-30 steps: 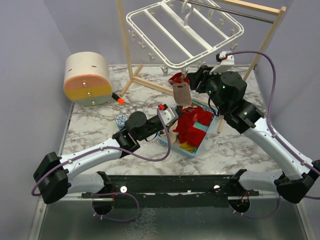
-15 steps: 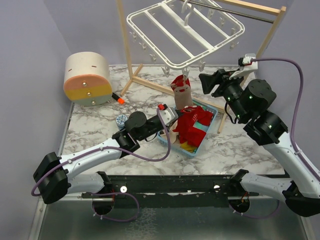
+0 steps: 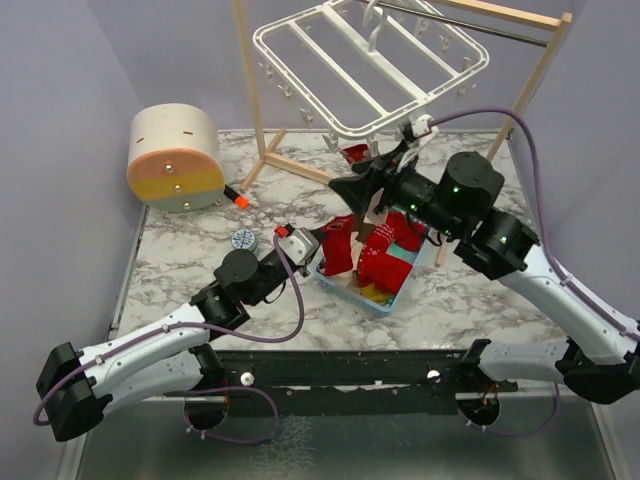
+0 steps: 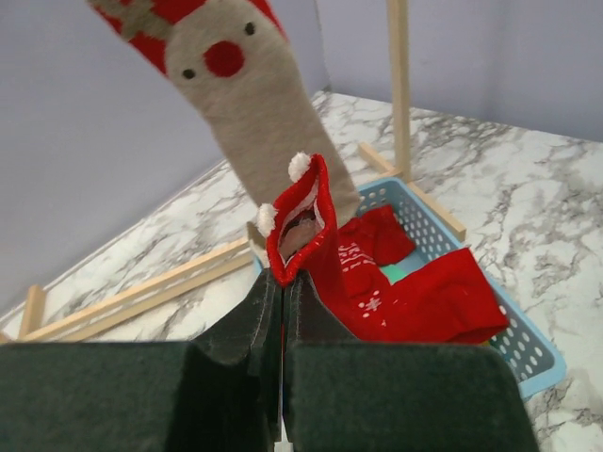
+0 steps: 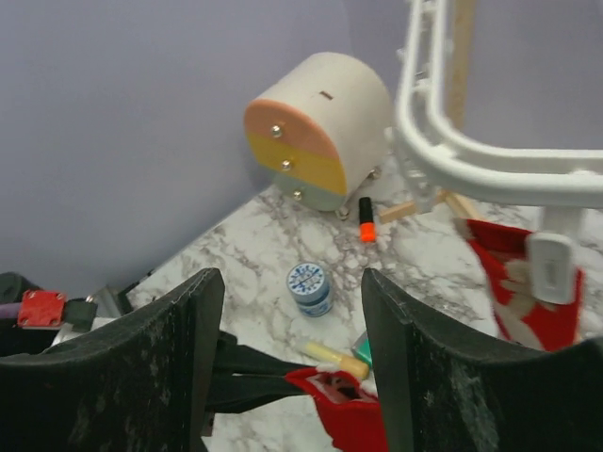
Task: Clip the socks to the hanger
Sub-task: Open the clamp at the hanger, then clamp the sock onto the hanger.
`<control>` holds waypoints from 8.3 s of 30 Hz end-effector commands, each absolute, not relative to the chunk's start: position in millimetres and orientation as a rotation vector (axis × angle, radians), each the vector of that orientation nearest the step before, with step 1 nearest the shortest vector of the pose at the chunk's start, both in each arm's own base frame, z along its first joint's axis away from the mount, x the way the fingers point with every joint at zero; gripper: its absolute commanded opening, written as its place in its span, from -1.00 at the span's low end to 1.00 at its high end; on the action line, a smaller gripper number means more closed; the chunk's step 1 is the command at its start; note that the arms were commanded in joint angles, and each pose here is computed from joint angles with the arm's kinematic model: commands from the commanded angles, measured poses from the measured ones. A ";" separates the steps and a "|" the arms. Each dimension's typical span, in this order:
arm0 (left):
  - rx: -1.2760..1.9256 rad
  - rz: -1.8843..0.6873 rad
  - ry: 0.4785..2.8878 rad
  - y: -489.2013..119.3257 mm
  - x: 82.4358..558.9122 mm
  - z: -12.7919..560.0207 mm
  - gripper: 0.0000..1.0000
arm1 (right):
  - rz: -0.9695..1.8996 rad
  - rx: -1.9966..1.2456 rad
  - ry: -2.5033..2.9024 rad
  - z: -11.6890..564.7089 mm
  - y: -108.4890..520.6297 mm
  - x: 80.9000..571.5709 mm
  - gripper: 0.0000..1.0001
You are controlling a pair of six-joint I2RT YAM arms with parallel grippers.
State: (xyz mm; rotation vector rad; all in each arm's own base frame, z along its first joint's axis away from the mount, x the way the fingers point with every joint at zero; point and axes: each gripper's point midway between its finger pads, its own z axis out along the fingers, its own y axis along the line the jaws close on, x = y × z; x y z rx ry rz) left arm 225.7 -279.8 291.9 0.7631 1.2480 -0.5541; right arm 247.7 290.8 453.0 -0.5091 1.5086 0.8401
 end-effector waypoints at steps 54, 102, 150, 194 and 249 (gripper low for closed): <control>0.617 -0.406 1.320 -229.1 232.9 284.4 -1.00 | 0.638 -0.161 1.362 454.5 335.9 324.7 0.40; 0.618 -0.436 1.322 -232.3 230.5 279.8 -1.00 | 0.708 -0.073 1.290 455.0 341.5 338.9 0.29; 0.620 -0.457 1.324 -233.8 227.9 275.9 -1.00 | 0.762 -0.017 1.078 449.7 326.7 327.1 0.28; 0.602 -0.461 1.315 -230.5 226.6 280.6 -1.00 | 0.727 0.040 1.102 445.7 329.4 344.1 -0.92; 0.193 -0.483 1.384 -230.5 315.6 376.6 -1.00 | 0.683 0.097 1.244 430.0 325.5 354.2 -0.99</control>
